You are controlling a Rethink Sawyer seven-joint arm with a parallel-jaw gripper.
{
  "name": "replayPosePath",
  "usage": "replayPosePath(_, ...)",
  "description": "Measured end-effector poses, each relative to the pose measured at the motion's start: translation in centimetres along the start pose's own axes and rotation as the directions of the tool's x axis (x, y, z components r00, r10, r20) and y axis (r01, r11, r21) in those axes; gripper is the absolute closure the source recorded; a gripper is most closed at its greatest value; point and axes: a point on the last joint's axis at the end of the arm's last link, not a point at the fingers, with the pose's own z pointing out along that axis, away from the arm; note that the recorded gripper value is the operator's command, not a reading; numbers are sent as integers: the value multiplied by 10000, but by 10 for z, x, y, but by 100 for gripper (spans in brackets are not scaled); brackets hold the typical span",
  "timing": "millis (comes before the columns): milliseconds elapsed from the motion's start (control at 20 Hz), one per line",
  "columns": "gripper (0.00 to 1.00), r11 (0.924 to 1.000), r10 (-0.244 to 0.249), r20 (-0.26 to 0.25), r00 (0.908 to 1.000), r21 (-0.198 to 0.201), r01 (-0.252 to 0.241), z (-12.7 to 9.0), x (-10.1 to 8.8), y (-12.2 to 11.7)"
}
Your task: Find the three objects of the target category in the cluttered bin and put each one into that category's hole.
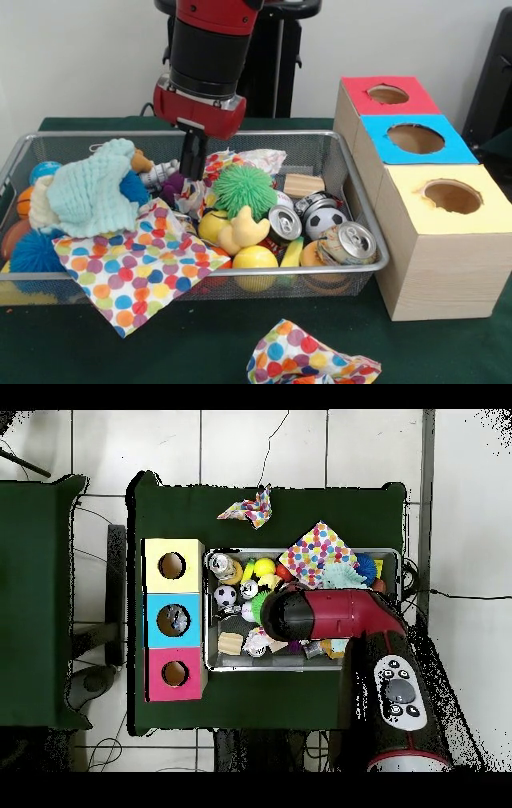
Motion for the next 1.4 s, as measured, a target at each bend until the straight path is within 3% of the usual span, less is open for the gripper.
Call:
replayPosePath(450,100,9999,-38,3,10000,-98,38,0,0,5)
replayPosePath(650,100,9994,178,40,9998,-301,-177,-1,-8,-2)
replayPosePath(1000,100,9954,825,243,9963,-500,-813,-3,-30,-43)
replayPosePath(1400,100,9974,665,493,9966,-318,-650,4,-37,-72)
